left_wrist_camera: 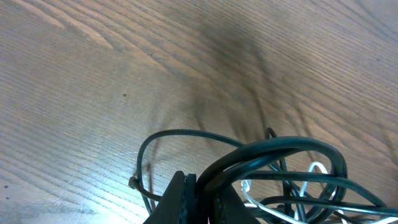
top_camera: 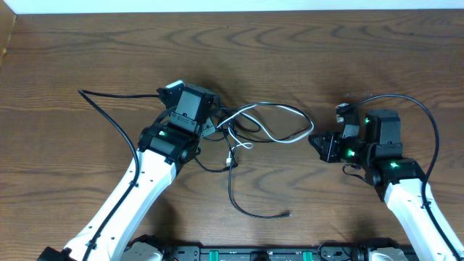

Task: Untangle cables

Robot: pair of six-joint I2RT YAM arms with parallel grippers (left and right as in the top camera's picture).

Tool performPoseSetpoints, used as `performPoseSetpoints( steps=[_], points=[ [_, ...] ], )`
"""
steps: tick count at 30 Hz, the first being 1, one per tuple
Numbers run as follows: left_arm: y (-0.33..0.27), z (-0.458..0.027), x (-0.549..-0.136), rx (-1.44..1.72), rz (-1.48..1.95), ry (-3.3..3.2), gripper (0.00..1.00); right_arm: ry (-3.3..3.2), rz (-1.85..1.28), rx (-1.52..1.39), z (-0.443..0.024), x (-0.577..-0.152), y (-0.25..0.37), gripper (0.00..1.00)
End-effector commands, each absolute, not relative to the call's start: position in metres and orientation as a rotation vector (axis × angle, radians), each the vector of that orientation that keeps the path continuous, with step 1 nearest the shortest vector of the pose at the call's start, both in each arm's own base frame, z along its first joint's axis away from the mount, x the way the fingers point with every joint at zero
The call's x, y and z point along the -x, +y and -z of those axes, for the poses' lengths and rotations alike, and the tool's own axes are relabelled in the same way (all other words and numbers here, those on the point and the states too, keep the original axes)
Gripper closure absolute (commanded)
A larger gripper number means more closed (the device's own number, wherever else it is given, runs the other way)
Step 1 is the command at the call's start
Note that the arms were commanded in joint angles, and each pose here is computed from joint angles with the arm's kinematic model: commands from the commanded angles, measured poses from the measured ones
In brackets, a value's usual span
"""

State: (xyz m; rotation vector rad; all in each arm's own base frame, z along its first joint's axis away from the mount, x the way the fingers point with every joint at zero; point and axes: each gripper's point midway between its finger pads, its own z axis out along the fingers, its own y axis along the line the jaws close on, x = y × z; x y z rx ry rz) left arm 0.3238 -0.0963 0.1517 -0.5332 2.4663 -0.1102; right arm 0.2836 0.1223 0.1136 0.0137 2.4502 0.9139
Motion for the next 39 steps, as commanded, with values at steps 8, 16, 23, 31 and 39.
performPoseSetpoints(
  steps=[8, 16, 23, 31, 39],
  points=[
    [-0.099, -0.159, -0.325, 0.536, 0.145, 2.455, 0.92, 2.476, -1.025, -0.146, -0.115, -0.278, 0.128, 0.48],
    [-0.099, -0.159, -0.325, 0.536, 0.145, 2.455, 0.92, 2.417, -1.140, -0.472, -0.129, -0.295, 0.141, 0.50],
    [-0.099, -0.159, -0.325, 0.535, 0.145, 2.456, 0.92, 2.406, -0.919, -0.715, -0.107, -0.307, 0.142, 0.58],
    [-0.099, -0.159, -0.325, 0.535, 0.144, 2.456, 0.92, 2.361, -0.938, -0.645, -0.106, -0.323, 0.157, 0.91],
    [-0.098, -0.159, -0.324, 0.535, 0.144, 2.456, 0.92, 2.274, -1.075, -0.254, -0.142, -0.324, 0.185, 0.99]
  ],
)
